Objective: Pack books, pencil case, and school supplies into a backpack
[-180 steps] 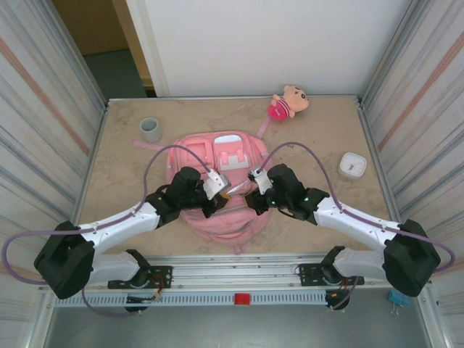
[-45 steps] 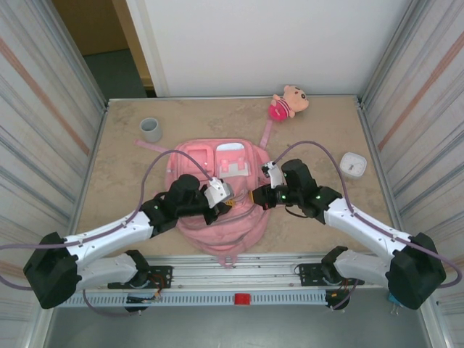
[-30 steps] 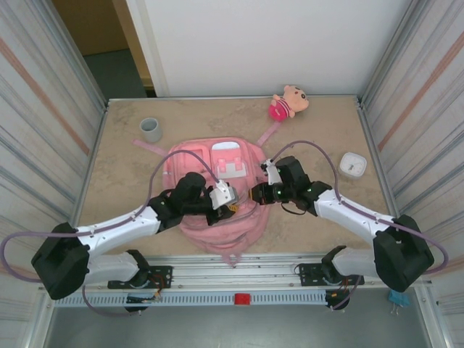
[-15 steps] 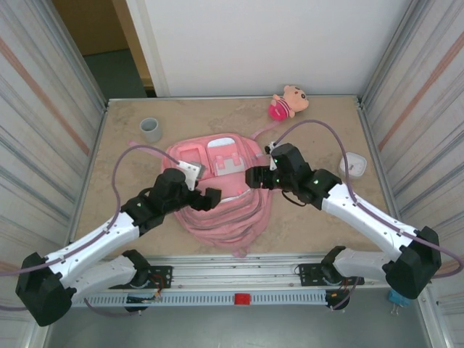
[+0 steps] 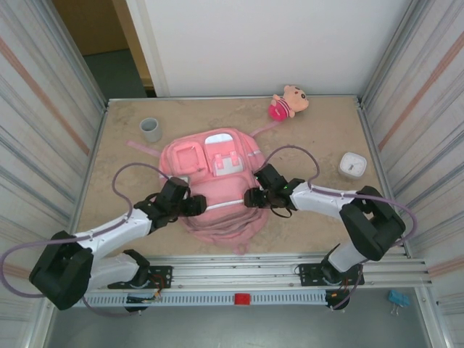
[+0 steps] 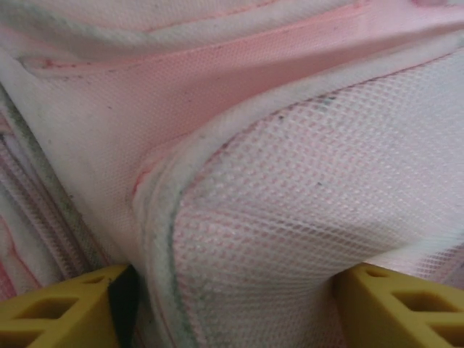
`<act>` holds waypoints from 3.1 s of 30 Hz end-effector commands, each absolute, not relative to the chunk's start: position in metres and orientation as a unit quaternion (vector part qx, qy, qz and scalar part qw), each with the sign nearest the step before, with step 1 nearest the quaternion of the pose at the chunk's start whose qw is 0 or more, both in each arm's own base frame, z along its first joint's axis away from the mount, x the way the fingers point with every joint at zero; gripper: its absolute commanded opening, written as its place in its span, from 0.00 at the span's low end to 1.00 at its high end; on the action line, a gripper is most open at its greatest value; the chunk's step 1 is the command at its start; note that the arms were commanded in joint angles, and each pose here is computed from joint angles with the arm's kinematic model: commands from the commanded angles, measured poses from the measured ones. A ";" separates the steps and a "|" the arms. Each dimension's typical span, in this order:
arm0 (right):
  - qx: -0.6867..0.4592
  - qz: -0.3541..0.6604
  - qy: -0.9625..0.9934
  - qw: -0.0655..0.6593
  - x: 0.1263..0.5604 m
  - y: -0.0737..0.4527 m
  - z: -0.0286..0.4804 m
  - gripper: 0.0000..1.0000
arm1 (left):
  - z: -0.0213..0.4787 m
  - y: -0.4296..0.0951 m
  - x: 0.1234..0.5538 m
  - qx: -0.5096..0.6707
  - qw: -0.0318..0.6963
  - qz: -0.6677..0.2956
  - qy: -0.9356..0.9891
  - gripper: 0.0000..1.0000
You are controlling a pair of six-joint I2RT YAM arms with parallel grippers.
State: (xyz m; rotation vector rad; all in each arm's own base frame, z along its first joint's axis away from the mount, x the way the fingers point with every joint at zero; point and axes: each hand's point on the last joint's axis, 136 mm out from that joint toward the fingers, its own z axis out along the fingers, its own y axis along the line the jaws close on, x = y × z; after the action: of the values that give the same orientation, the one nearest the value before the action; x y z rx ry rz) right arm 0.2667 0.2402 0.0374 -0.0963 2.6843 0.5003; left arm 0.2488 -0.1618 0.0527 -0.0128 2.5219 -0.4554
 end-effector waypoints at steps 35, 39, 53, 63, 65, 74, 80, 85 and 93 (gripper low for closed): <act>0.057 0.152 0.955 0.250 0.242 0.165 0.060 0.58 | 0.029 -0.198 0.257 0.004 0.223 -0.209 0.952 0.62; 0.059 0.160 0.951 0.257 0.242 0.161 0.064 0.61 | 0.032 -0.200 0.256 0.007 0.224 -0.213 0.951 0.62; 0.032 0.189 0.911 0.365 0.263 0.143 0.167 0.74 | 0.063 -0.210 0.252 0.042 0.246 -0.243 0.937 0.70; 0.014 0.084 0.824 0.561 0.306 0.070 0.280 0.99 | 0.204 -0.097 0.294 0.048 0.578 -0.020 0.814 0.99; 0.018 0.064 0.807 0.587 0.314 0.055 0.285 0.99 | 0.212 -0.070 0.290 0.010 0.606 0.000 0.795 0.99; 0.060 0.032 0.778 0.625 0.343 0.005 0.235 0.99 | 0.195 -0.026 0.276 0.017 0.681 0.120 0.722 0.99; 0.054 0.033 0.813 0.579 0.367 -0.003 0.177 0.99 | 0.162 -0.016 0.298 0.019 0.662 0.094 0.743 0.99; 0.049 0.029 0.823 0.564 0.378 -0.004 0.155 0.99 | 0.140 0.002 0.327 -0.008 0.643 0.092 0.760 0.99; 0.048 0.028 0.836 0.546 0.377 -0.010 0.125 0.99 | 0.111 -0.006 0.370 0.019 0.641 0.094 0.761 0.99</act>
State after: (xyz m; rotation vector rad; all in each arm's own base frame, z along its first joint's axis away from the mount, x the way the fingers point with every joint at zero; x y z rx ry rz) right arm 0.3773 -0.0080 0.1258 0.1396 2.0138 0.0666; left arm 0.3566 -0.0067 0.0817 0.0586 1.8982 0.2402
